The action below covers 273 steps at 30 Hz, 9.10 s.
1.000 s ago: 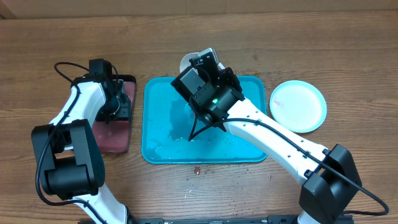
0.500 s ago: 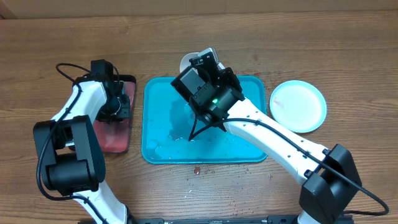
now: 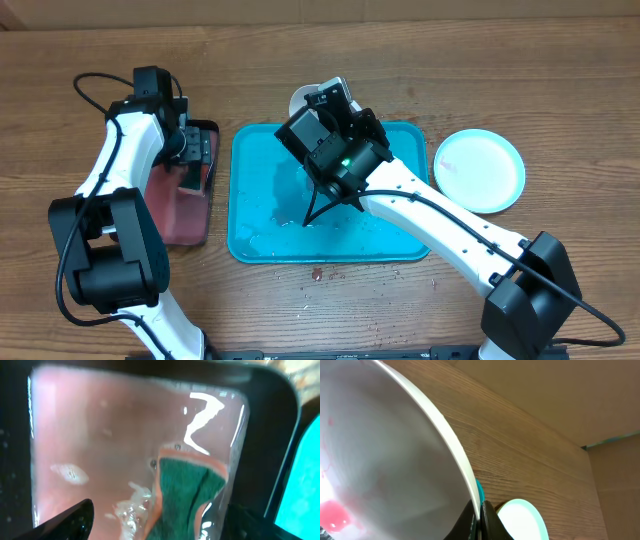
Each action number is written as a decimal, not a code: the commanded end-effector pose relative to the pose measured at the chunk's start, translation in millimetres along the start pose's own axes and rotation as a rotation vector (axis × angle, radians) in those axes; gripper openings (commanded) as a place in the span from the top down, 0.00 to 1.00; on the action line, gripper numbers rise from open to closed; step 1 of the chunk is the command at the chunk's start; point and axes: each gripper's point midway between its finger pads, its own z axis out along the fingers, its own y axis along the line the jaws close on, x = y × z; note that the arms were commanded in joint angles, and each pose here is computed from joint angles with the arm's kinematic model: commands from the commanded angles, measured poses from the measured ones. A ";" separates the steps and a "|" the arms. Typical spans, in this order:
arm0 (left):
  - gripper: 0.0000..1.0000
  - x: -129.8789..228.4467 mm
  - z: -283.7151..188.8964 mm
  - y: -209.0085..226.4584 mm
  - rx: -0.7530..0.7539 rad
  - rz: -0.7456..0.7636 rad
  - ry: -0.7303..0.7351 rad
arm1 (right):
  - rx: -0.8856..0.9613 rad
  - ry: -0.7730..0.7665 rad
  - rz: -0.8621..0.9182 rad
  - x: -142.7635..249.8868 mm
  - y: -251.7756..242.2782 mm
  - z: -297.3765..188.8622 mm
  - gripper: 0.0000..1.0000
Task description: Clean dirty plates on tray and stack at the side
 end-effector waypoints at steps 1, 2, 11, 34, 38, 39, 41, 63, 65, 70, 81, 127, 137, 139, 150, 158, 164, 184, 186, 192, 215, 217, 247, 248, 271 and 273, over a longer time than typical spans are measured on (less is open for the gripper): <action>0.17 -10.9 5.8 -8.0 0.049 -0.004 -0.033 | 0.016 -0.040 0.047 -14.7 -14.4 -10.1 0.96; 0.19 -13.1 7.0 -12.0 0.072 -0.003 -0.044 | 0.016 -0.040 0.047 -14.7 -14.4 -10.1 0.96; 0.33 -8.7 24.2 -25.0 0.138 0.012 -0.078 | 0.016 -0.039 0.046 -14.7 -14.4 -10.1 0.96; 0.33 -4.9 15.8 -10.6 0.057 -0.026 -0.099 | 0.016 -0.040 0.047 -14.7 -14.5 -10.1 0.96; 0.11 -17.7 -22.4 -7.6 0.056 -0.028 -0.153 | 0.045 -0.046 0.047 -15.6 -19.4 -10.4 0.96; 0.11 -18.2 -27.8 -7.3 0.056 -0.029 -0.159 | 0.058 -0.049 0.047 -16.1 -21.6 -11.0 0.96; 0.07 -16.2 -39.5 -8.6 0.070 -0.055 -0.165 | 0.083 -0.060 0.044 -17.7 -24.2 -13.7 0.96; 0.00 25.1 -49.1 -22.8 0.149 -0.100 -0.010 | -0.047 0.191 0.524 23.8 -63.8 34.4 0.96; 0.00 26.0 -49.1 -22.9 0.150 -0.101 -0.006 | -0.093 0.298 0.617 42.3 -77.8 51.6 0.96; 0.00 26.6 -49.0 -22.9 0.149 -0.100 -0.003 | -0.227 0.535 0.841 88.4 -117.1 86.9 0.96; 0.00 25.7 -49.0 -22.3 0.146 -0.100 -0.007 | -0.332 0.786 1.182 188.6 -214.0 110.7 0.96; 0.00 80.2 -127.4 -36.4 0.255 -0.045 -0.009 | -0.682 0.563 0.594 126.0 -121.0 42.1 0.00; 0.00 104.5 -192.0 -38.6 0.268 0.003 -0.470 | -0.552 0.195 0.629 132.3 -161.0 -24.5 0.00; 0.00 113.4 -203.7 -36.7 0.263 -0.022 -0.548 | -0.522 0.144 0.635 138.0 -168.0 -38.1 0.00; 0.00 133.3 -234.4 -33.6 0.247 -0.019 -0.690 | -0.490 0.022 0.650 137.7 -184.8 -73.1 0.00; 0.00 132.6 -230.8 -33.8 0.248 -0.020 -0.674 | -0.499 0.076 0.644 140.6 -177.6 -59.8 0.00; 0.00 132.7 -230.7 -33.8 0.248 -0.020 -0.673 | -0.495 0.135 0.629 146.6 -171.1 -48.0 0.00; 0.00 132.7 -230.6 -33.7 0.247 -0.021 -0.673 | -0.374 -0.724 0.691 98.9 -200.3 -80.1 0.00; 0.00 132.7 -230.7 -33.8 0.248 -0.020 -0.673 | -0.371 -0.780 0.688 104.7 -194.4 -82.6 0.00; 0.00 132.7 -230.7 -33.8 0.248 -0.020 -0.673 | -0.349 -0.891 0.694 123.8 -180.9 -85.9 0.00; 0.00 132.7 -230.7 -33.8 0.248 -0.020 -0.673 | -0.368 -0.697 0.696 197.0 -121.8 -35.8 0.00; 0.00 132.7 -230.7 -33.8 0.248 -0.020 -0.673 | -0.368 -0.697 0.696 197.0 -121.8 -35.8 0.00; 0.00 135.9 -232.2 -30.5 0.228 -0.026 -0.681 | -0.368 -0.697 0.696 197.0 -121.8 -35.8 0.00; 0.00 137.9 -232.3 -28.8 0.218 -0.030 -0.681 | -0.368 -0.697 0.696 197.0 -121.8 -35.8 0.00; 0.00 136.3 -200.5 -51.9 0.313 0.016 -1.387 | -0.368 -0.697 0.696 197.0 -121.8 -35.8 0.00; 0.00 135.7 -203.1 -51.9 0.282 0.056 -1.447 | -0.368 -0.697 0.696 197.0 -121.8 -35.8 0.00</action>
